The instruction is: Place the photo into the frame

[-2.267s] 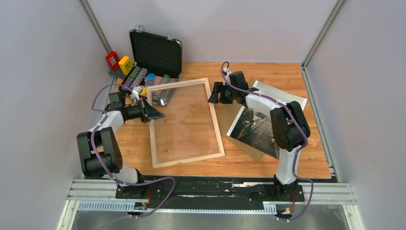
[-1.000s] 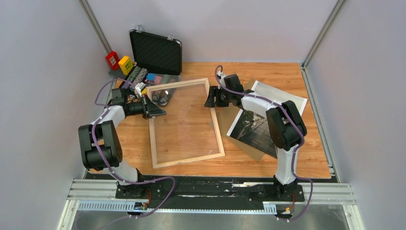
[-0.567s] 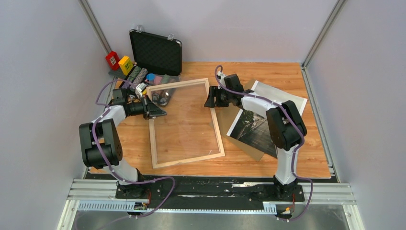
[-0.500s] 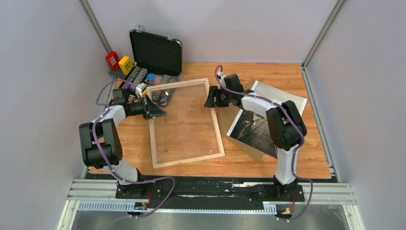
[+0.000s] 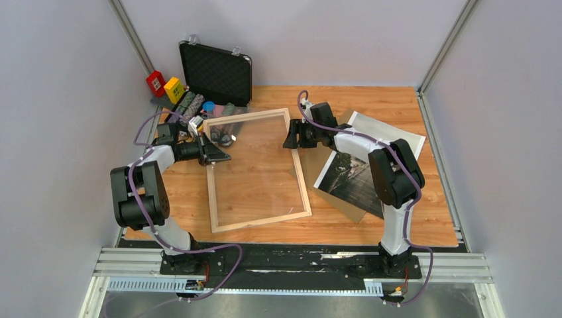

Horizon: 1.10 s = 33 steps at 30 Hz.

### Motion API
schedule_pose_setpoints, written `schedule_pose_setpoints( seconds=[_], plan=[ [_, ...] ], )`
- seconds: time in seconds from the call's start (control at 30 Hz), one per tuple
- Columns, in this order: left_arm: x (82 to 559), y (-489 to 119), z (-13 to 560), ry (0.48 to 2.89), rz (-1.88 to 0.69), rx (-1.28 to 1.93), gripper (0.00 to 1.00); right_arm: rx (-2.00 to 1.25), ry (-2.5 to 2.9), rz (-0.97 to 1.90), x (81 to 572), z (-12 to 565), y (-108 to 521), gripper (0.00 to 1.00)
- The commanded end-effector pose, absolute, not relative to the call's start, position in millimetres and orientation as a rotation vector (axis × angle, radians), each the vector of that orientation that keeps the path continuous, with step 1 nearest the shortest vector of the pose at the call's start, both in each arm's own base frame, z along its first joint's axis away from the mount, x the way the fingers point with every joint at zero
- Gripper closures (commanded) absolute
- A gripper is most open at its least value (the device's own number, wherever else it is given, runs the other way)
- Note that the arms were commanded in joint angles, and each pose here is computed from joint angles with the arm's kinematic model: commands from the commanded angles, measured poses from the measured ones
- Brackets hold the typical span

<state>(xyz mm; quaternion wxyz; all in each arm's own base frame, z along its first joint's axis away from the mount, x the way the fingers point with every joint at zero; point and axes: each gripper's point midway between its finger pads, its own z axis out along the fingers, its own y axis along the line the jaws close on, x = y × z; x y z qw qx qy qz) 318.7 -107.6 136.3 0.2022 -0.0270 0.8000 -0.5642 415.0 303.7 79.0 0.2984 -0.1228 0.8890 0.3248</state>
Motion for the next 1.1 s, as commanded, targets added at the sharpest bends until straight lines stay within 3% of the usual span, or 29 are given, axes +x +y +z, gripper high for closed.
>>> schedule_pose_setpoints(
  seconds=[0.0,0.63,1.07],
  plan=[
    [325,-108,142,2.202,-1.552,0.006,1.00,-0.368,2.288,0.909,422,97,315,0.39],
    [321,-106,129,2.261,-1.524,-0.004,1.00,-0.368,2.283,0.910,424,99,316,0.39],
    [320,-104,122,2.296,-1.492,-0.016,0.93,-0.362,2.289,0.908,425,97,316,0.40]
  ],
)
